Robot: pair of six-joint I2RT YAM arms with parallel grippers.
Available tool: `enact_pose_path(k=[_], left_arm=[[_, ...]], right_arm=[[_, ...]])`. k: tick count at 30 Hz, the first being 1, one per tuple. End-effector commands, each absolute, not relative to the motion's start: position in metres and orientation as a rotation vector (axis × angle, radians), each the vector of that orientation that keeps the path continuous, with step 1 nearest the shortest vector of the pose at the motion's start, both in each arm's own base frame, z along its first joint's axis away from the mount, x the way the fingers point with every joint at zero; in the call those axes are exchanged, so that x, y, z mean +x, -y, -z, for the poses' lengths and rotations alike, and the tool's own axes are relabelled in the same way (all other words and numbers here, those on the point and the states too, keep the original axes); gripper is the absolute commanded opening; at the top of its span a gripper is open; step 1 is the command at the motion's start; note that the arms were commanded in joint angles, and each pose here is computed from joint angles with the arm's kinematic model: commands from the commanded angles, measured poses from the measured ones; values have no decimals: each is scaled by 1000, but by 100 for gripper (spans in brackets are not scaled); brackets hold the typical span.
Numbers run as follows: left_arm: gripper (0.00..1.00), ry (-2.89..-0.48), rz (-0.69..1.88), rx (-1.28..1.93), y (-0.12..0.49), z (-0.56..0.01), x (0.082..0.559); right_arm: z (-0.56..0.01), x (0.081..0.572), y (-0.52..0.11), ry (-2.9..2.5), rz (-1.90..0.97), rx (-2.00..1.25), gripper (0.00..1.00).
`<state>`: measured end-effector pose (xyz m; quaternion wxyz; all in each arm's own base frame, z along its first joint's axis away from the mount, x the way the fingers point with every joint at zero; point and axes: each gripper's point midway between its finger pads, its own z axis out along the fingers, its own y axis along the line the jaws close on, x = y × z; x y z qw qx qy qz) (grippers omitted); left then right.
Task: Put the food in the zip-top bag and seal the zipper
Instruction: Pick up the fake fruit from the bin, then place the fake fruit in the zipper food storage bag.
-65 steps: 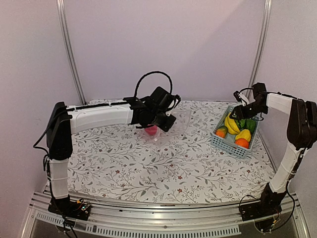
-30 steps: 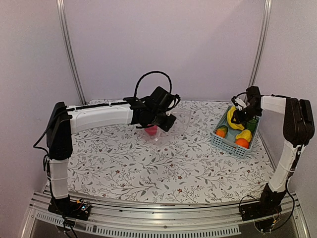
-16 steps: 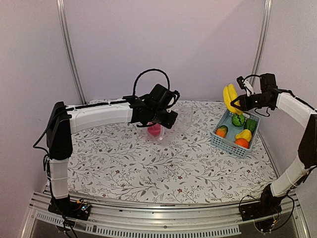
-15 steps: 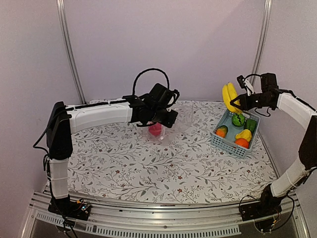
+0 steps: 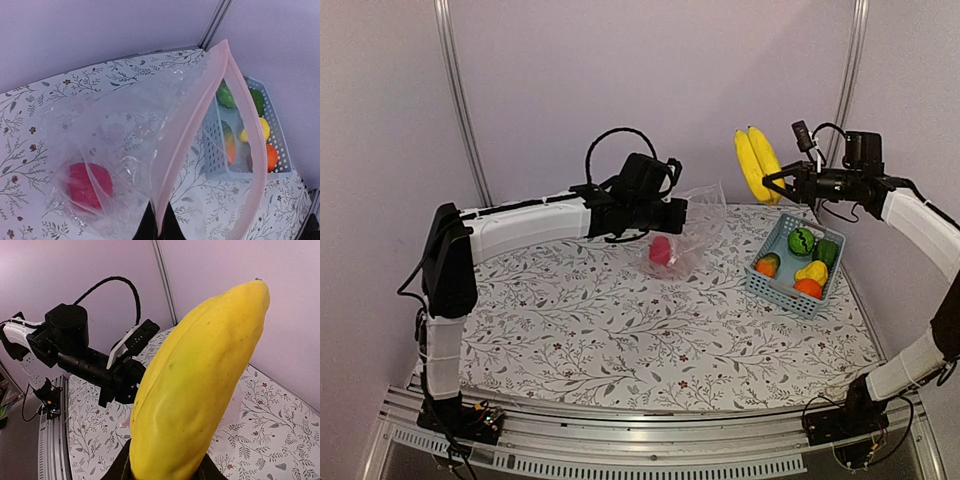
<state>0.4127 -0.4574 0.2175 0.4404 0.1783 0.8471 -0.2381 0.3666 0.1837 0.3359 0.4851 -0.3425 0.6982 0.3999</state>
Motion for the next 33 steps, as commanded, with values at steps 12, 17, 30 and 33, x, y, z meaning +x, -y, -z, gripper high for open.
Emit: enact_pose_path(k=[12,17,30,33], left_arm=[[0,-1991,909,322,485,-264,413],[0,-1967,964,337,487,-275,406],[0,-1939,1083,377,489,-288,387],[0,-1934,1079,375,486,-292,387]], right_arm=[[-388,332,-252,-1405,-1234,-1010,1],[-386,335,-264,-1375,-1260,-1024,2],[-343,365,-276,-1451,-1302,-1000,14],[-339,368,-276,-1462,-1292,-992,34]])
